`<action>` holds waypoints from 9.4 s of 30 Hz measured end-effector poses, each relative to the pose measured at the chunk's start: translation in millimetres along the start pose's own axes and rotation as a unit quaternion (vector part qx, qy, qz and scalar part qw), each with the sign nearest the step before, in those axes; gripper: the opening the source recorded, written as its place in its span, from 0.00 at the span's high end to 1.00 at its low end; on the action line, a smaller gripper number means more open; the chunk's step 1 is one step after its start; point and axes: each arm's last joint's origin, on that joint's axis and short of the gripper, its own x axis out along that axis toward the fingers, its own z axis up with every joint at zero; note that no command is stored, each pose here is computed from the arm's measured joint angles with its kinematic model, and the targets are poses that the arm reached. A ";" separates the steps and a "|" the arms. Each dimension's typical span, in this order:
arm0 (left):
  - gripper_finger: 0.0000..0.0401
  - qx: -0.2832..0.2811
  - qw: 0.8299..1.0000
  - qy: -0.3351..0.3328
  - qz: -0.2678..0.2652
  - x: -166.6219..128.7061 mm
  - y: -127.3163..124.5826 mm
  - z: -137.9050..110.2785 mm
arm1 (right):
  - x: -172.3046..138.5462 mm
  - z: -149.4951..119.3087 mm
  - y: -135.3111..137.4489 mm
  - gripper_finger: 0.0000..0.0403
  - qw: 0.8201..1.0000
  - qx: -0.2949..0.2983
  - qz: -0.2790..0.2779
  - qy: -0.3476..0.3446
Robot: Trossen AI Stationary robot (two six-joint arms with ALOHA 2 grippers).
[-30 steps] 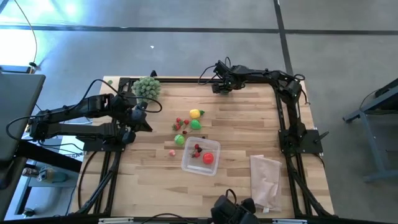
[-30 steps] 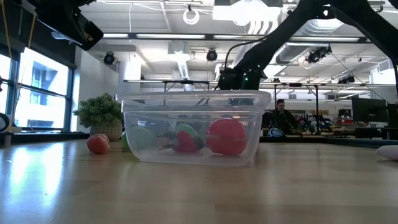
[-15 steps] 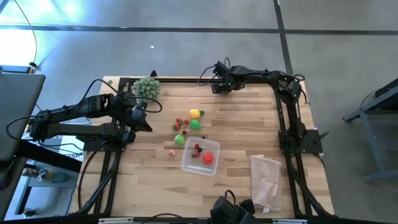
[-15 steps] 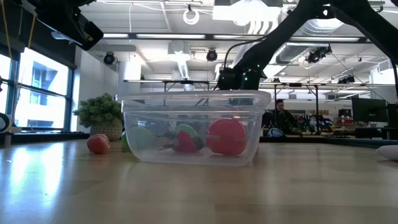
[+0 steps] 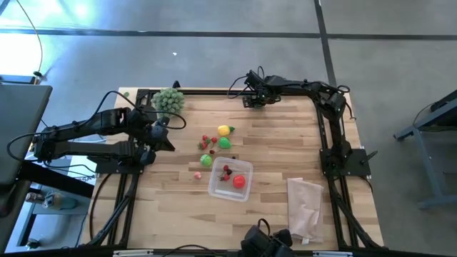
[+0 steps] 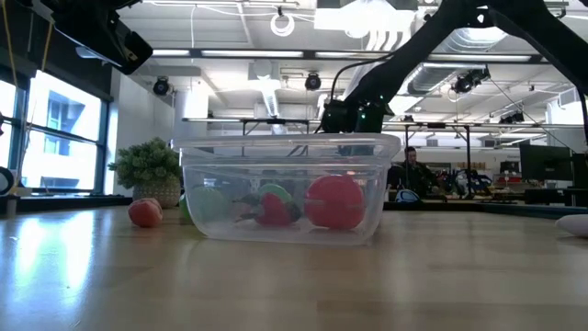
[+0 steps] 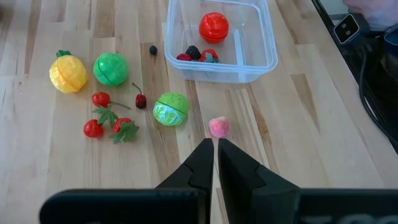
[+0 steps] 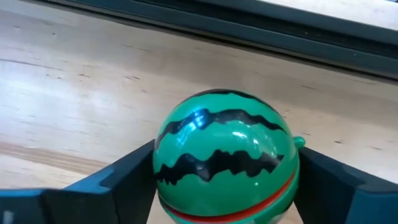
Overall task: Pick and placing Produce into tupperware
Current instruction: Put the green watermelon into the transparent bin, then put the yellow pineapple into the transparent bin
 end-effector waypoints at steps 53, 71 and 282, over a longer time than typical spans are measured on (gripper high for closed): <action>0.96 0.000 1.000 0.000 0.000 0.1 0.0 -0.1 | -95.5 -82.4 87.7 0.33 0.956 -0.262 0.029 -0.125; 0.96 0.000 1.000 0.000 0.000 0.1 0.0 -0.1 | -230.6 -225.2 124.8 0.33 0.858 -0.420 0.210 -0.208; 0.96 0.000 1.000 0.000 0.000 0.1 0.0 0.0 | -9.6 -110.6 129.7 0.19 0.772 -0.597 0.207 -0.068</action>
